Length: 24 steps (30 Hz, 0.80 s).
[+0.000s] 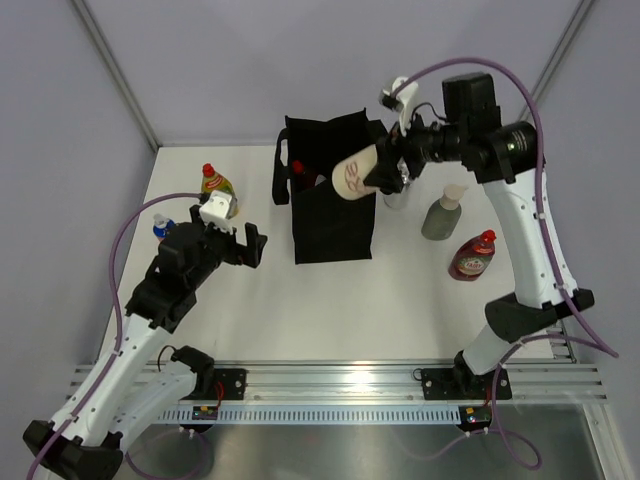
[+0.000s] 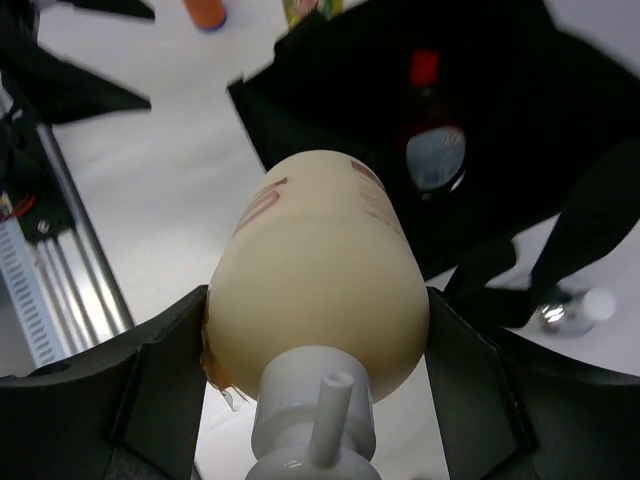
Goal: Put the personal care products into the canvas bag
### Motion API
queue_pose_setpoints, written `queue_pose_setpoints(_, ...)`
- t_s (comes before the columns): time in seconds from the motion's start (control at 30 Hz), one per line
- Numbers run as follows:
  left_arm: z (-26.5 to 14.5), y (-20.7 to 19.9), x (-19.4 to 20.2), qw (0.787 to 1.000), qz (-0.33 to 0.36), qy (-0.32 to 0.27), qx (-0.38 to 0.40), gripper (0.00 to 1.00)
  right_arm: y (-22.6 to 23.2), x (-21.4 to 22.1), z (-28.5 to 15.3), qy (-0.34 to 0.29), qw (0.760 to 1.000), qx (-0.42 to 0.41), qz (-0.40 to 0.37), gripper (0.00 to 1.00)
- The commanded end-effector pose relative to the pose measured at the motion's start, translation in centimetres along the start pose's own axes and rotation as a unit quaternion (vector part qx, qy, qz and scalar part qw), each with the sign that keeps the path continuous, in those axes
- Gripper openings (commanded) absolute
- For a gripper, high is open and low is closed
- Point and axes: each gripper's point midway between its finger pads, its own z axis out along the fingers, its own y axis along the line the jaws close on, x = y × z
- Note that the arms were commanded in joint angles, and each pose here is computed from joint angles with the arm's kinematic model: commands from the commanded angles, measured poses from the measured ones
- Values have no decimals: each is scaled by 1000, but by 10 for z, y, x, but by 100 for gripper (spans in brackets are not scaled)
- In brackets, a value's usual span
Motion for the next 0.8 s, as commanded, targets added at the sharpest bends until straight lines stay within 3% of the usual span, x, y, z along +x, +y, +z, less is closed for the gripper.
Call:
queue_pose_setpoints(0.0, -4, -1, -8, 1000, -13, -16, 1, 99, -16, -84, 0, -120, 992, 13, -29, 0)
queue_pose_setpoints(0.03, -5, -1, -10, 1000, -15, -18, -1, 99, -21, -111, -9, -159, 986, 29, -38, 0)
queue_pose_setpoints(0.13, -8, -1, -11, 1000, -16, -17, -3, 99, -51, -135, 13, -191, 979, 57, -36, 0)
queue_pose_setpoints(0.23, -11, 0, -12, 1000, -13, -16, -3, 99, -80, -130, 46, -185, 979, 81, -34, 0)
queue_pose_setpoints(0.37, -12, 1, -8, 1000, -1, -13, -3, 99, -105, -106, 85, -150, 984, 89, -29, 0)
queue_pose_setpoints(0.57, -6, 2, 5, 1000, 6, -4, -4, 99, -96, -58, 143, -64, 994, 60, -59, 0)
queue_pose_setpoints(0.77, -4, 2, 9, 1000, 3, -4, -4, 99, -118, -29, 211, -17, 991, 118, -61, 0)
